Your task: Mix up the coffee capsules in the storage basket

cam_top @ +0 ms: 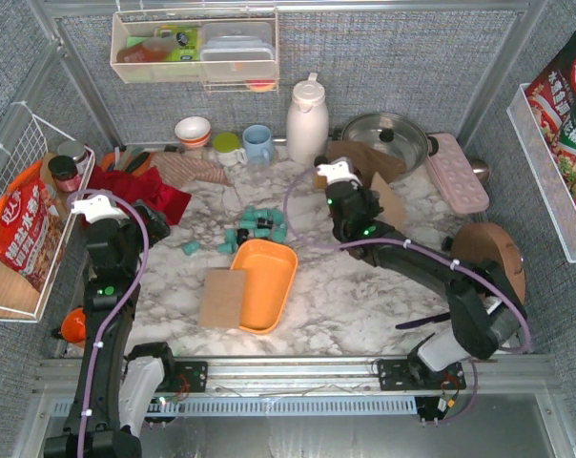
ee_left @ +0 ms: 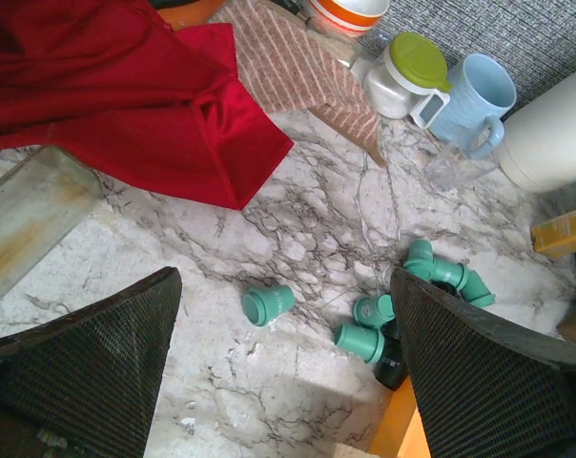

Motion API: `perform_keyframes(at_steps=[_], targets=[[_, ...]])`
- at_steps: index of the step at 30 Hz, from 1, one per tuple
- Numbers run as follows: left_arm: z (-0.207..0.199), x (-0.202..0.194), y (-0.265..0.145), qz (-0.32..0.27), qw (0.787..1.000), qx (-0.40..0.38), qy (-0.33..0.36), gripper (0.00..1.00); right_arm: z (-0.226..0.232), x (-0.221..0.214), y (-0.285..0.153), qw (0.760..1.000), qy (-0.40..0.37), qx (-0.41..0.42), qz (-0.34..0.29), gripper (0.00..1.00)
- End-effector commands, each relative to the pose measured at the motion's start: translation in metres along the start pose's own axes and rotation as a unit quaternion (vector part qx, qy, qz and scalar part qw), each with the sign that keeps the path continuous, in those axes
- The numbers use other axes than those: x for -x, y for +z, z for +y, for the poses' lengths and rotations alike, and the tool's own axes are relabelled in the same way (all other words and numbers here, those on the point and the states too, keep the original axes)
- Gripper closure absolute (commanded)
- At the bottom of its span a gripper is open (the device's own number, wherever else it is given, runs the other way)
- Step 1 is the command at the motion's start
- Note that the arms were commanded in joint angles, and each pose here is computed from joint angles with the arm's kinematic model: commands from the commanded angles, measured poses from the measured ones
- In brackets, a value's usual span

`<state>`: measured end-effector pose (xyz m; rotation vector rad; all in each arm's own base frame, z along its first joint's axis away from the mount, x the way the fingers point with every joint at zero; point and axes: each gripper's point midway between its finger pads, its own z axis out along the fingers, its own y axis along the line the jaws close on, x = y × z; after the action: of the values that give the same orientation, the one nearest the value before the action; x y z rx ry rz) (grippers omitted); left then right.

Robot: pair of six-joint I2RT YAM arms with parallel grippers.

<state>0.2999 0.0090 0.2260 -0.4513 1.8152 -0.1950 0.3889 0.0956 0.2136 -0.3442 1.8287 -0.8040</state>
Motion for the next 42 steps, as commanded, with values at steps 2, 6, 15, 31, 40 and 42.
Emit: perform_keyframes(at_steps=[2,6,15,31,40,42], targets=[[-0.007,0.008,0.001,-0.016,1.0,-0.016,0.0,0.01,-0.03,-0.045,0.041,0.993,0.042,-0.081,0.076,1.0],[-0.008,0.008,0.0,-0.015,1.0,-0.02,-0.001,0.01,-0.045,-0.079,0.066,0.982,0.025,-0.14,0.126,1.0],[-0.009,0.007,0.0,-0.014,1.0,-0.024,-0.001,0.01,-0.041,-0.117,0.112,0.972,0.054,-0.149,0.173,1.0],[-0.01,0.008,0.0,-0.014,1.0,-0.024,-0.002,0.01,-0.047,-0.145,0.135,0.958,0.148,-0.116,0.217,0.64],[-0.009,0.006,0.001,-0.011,1.0,-0.023,-0.001,0.01,-0.05,-0.139,0.134,0.946,0.232,-0.071,0.215,0.17],[-0.009,0.006,0.002,-0.01,1.0,-0.023,-0.001,0.01,-0.05,-0.129,0.13,0.944,0.252,-0.052,0.205,0.1]])
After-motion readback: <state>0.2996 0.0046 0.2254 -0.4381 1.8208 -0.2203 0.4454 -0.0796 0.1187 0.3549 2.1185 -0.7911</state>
